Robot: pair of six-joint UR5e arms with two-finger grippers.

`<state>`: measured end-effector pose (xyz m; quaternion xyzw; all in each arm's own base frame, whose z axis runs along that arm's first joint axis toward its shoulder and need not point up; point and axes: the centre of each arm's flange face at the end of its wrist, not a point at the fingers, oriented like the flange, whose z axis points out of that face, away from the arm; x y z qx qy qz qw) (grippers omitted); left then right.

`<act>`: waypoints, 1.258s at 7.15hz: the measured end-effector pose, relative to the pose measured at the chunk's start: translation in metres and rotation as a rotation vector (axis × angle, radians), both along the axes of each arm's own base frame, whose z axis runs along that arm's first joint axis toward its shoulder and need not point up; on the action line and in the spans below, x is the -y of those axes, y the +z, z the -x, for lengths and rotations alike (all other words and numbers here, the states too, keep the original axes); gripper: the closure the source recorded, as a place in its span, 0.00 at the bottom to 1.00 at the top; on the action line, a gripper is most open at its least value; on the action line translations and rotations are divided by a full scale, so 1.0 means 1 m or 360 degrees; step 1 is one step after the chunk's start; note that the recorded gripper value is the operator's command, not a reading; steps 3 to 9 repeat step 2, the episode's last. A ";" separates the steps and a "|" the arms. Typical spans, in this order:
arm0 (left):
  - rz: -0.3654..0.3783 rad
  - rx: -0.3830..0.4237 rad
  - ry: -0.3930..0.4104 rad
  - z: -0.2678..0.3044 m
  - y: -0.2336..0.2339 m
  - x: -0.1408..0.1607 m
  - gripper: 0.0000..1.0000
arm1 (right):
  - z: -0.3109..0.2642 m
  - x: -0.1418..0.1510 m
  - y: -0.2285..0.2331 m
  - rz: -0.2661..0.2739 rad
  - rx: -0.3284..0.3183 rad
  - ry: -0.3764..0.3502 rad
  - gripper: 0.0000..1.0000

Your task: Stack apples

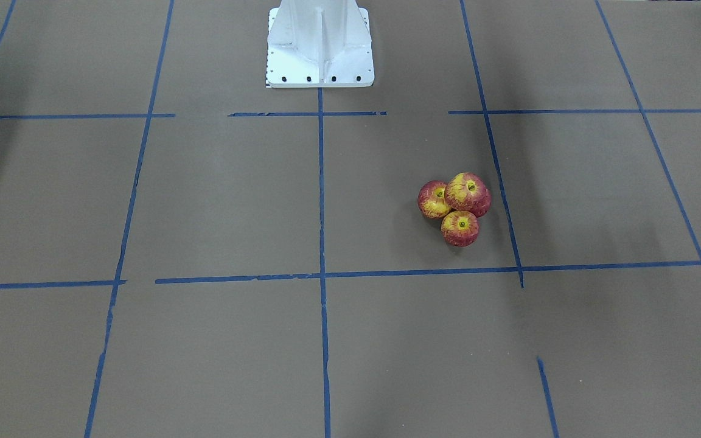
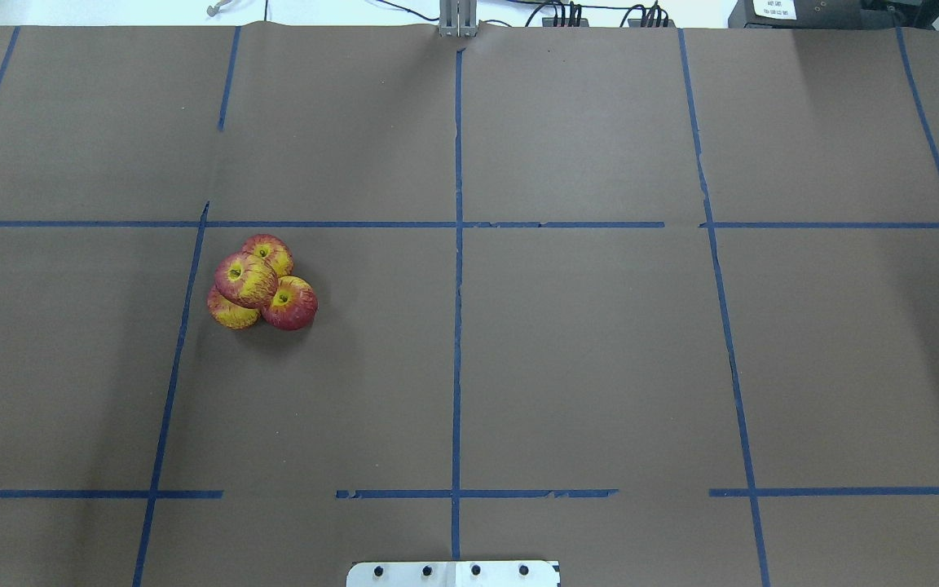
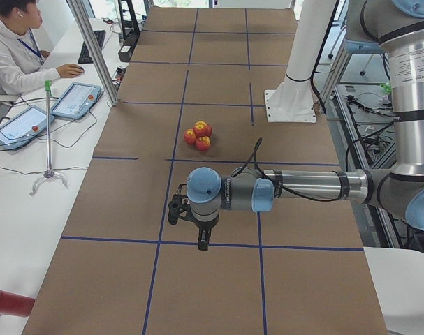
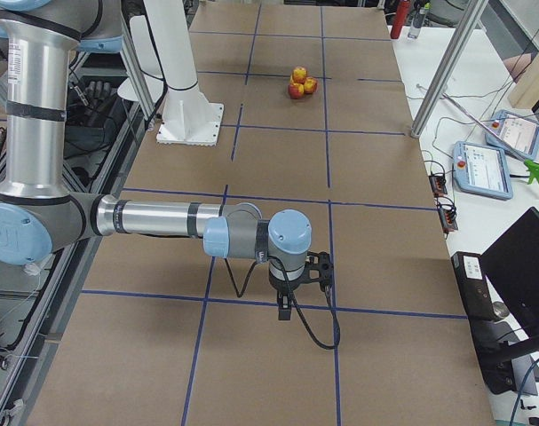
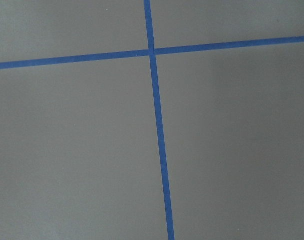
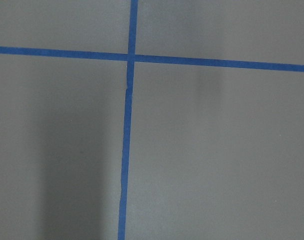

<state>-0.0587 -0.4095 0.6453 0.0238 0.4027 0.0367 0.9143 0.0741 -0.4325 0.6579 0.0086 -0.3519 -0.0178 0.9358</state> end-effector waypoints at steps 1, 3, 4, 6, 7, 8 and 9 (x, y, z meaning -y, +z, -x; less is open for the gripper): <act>0.0008 -0.0001 0.0000 0.000 0.001 0.000 0.00 | 0.000 0.000 0.000 0.0000 0.0000 0.0000 0.00; 0.0010 -0.0001 0.0000 0.000 0.001 0.000 0.00 | 0.000 0.000 0.000 0.0000 0.0000 0.0000 0.00; 0.0010 -0.0001 0.0000 0.000 0.001 0.000 0.00 | 0.000 0.000 0.000 0.0000 0.0000 0.0000 0.00; 0.0010 -0.0001 0.0000 0.000 0.001 0.000 0.00 | 0.000 0.000 0.000 0.0000 0.0000 0.0000 0.00; 0.0010 -0.0001 0.0000 0.000 0.001 0.000 0.00 | 0.000 0.000 0.000 0.0000 0.0000 0.0000 0.00; 0.0010 -0.0001 0.0000 0.000 0.001 0.000 0.00 | 0.000 0.000 0.000 0.0000 0.0000 0.0000 0.00; 0.0010 -0.0001 0.0000 0.000 0.001 0.000 0.00 | 0.000 0.000 0.000 0.0000 0.0000 0.0000 0.00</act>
